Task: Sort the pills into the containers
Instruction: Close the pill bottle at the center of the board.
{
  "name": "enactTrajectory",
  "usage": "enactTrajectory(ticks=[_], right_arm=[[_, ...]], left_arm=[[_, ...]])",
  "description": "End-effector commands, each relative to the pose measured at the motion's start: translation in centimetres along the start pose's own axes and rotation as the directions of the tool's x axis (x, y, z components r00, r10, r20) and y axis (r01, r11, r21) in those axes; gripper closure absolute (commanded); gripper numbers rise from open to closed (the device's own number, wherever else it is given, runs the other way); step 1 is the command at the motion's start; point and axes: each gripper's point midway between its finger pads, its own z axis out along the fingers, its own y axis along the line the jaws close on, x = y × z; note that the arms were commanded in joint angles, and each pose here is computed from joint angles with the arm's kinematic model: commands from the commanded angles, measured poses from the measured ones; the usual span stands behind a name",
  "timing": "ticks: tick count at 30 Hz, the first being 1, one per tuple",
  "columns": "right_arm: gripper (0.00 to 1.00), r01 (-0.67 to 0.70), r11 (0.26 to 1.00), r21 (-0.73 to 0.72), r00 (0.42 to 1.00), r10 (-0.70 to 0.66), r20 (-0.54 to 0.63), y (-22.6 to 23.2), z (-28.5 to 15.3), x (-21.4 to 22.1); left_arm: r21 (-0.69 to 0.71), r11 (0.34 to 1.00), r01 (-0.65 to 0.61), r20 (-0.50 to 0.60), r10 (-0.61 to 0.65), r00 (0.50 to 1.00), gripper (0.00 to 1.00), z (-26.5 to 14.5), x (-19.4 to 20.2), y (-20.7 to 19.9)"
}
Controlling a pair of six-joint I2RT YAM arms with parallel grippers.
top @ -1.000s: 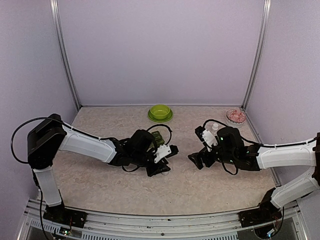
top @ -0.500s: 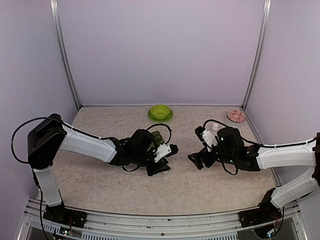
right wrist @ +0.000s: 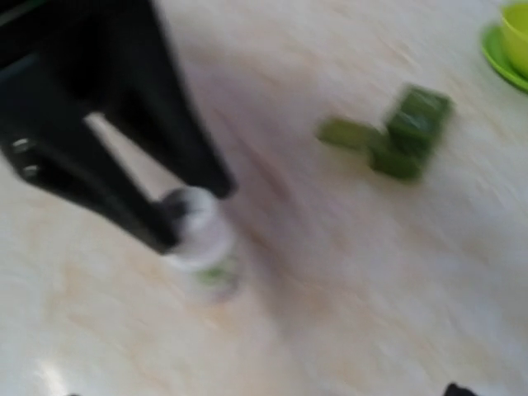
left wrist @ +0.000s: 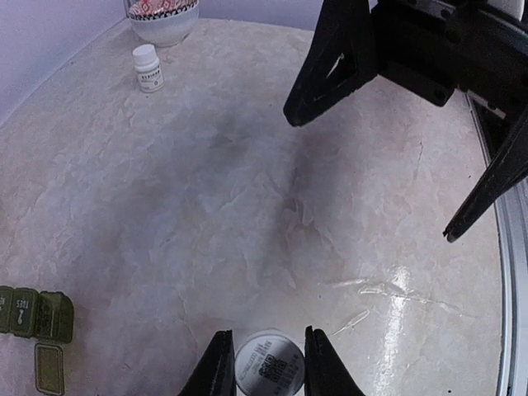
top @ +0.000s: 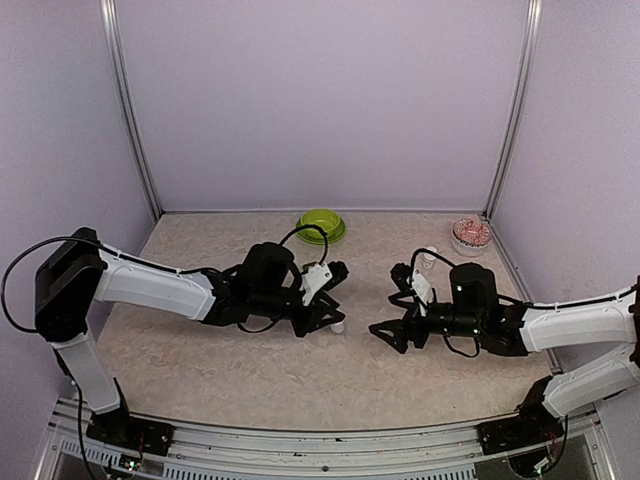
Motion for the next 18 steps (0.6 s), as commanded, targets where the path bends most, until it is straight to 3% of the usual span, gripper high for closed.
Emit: enactTrajectory(ticks=[1,8,18], right_arm=[[0.08,0.051,0.99,-0.135,0.984,-0.027,0.179,2.6,-1.4,-3.7],[0.14,0.138,0.978,-0.159,0.938,-0.078,0.338,4.2,-2.8,-6.8],[0.2,0.242,0.966,-0.094,0.886,-0.181,0.427,5.5,-3.2,-8.8]], left_arm=[[0.058,0.998,0.039,0.193,-0.049,0.98,0.89,-2.4,-4.9,-1.0],[0.136,0.987,0.086,0.367,-0.131,0.921,0.88,-5.2,-9.3,-3.1],[0.243,0.955,0.168,0.5,-0.272,0.822,0.87,-7.9,-12.7,-5.1]])
